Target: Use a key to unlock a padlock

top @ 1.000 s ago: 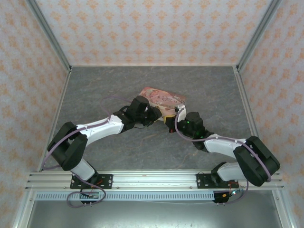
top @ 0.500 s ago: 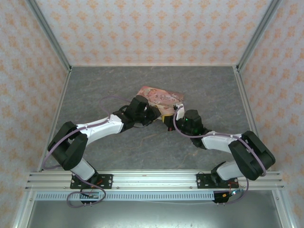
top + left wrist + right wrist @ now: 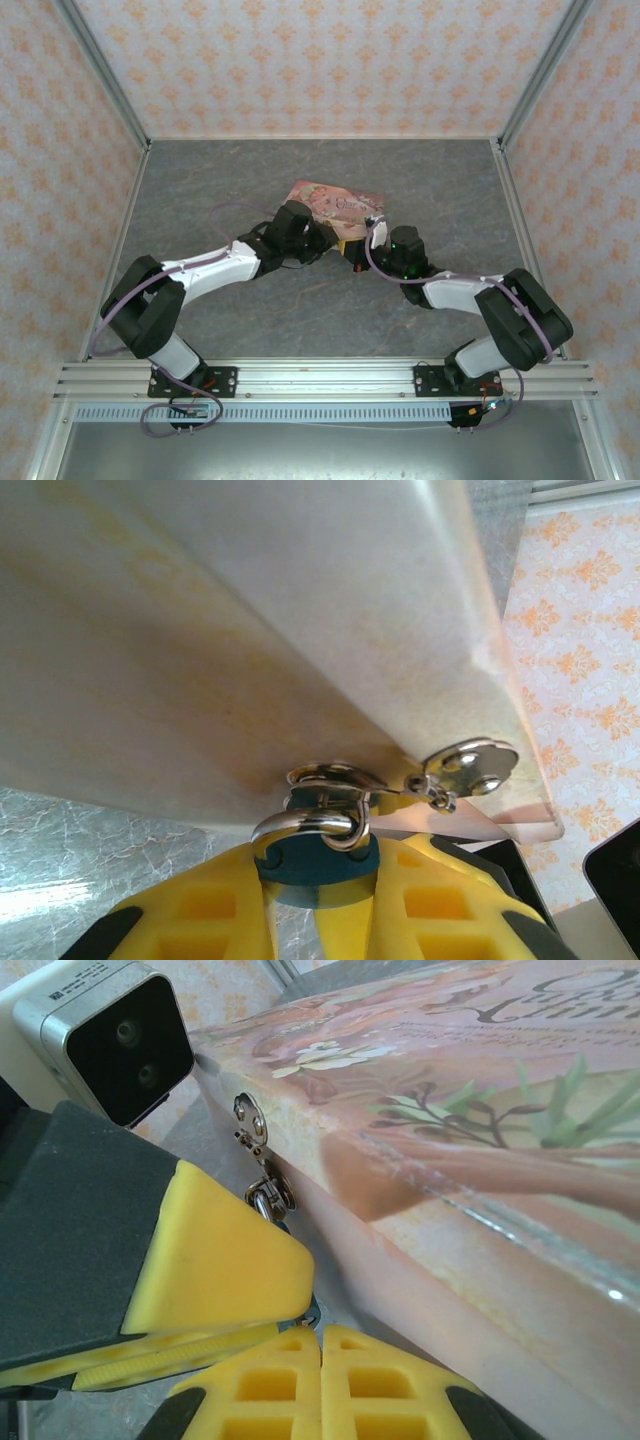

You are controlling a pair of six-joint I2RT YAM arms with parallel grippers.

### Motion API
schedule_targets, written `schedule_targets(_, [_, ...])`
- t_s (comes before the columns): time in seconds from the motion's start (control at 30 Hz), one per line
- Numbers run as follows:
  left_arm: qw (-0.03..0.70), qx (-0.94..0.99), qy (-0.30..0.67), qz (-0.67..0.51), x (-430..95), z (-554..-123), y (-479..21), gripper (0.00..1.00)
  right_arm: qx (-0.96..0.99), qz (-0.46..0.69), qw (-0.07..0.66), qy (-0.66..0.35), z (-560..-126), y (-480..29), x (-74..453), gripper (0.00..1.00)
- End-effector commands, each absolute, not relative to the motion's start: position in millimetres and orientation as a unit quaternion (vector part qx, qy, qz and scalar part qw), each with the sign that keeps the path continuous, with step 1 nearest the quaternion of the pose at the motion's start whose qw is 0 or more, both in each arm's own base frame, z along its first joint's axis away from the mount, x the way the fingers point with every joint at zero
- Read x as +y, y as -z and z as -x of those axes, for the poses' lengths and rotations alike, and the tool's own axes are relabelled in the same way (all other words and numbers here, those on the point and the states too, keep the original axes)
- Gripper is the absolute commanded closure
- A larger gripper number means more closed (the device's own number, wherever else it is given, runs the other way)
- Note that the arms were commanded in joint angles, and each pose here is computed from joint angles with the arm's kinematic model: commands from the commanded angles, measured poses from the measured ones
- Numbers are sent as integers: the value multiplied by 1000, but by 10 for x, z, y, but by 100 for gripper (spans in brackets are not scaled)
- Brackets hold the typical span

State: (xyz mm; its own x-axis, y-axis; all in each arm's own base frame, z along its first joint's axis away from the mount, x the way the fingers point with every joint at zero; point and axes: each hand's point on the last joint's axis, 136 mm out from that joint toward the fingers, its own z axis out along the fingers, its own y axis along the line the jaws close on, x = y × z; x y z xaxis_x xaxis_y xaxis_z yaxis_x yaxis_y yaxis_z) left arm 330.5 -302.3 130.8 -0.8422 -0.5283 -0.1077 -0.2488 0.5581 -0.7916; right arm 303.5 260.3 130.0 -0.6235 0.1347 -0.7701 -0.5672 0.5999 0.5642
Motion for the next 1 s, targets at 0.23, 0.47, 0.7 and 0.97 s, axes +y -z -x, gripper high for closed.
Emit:
schedule_targets(0.23, [101, 872, 448, 171, -3374, -3008, -1120, 91, 809, 48, 412, -417, -3185, -1121, 2486, 100])
schedule_targets(0.47, [99, 871, 441, 189, -3381, -3061, -871, 90, 825, 0, 392, -407, -3092, -840, 2438, 100])
schedule_targets(0.7, [95, 867, 445, 201, -3410, -3104, -686, 79, 837, -35, 375, -398, -3008, -734, 2390, 100])
schedule_targets(0.97, [106, 864, 448, 203, -3322, -3145, -716, 59, 849, -72, 338, -399, -2908, -596, 2365, 100])
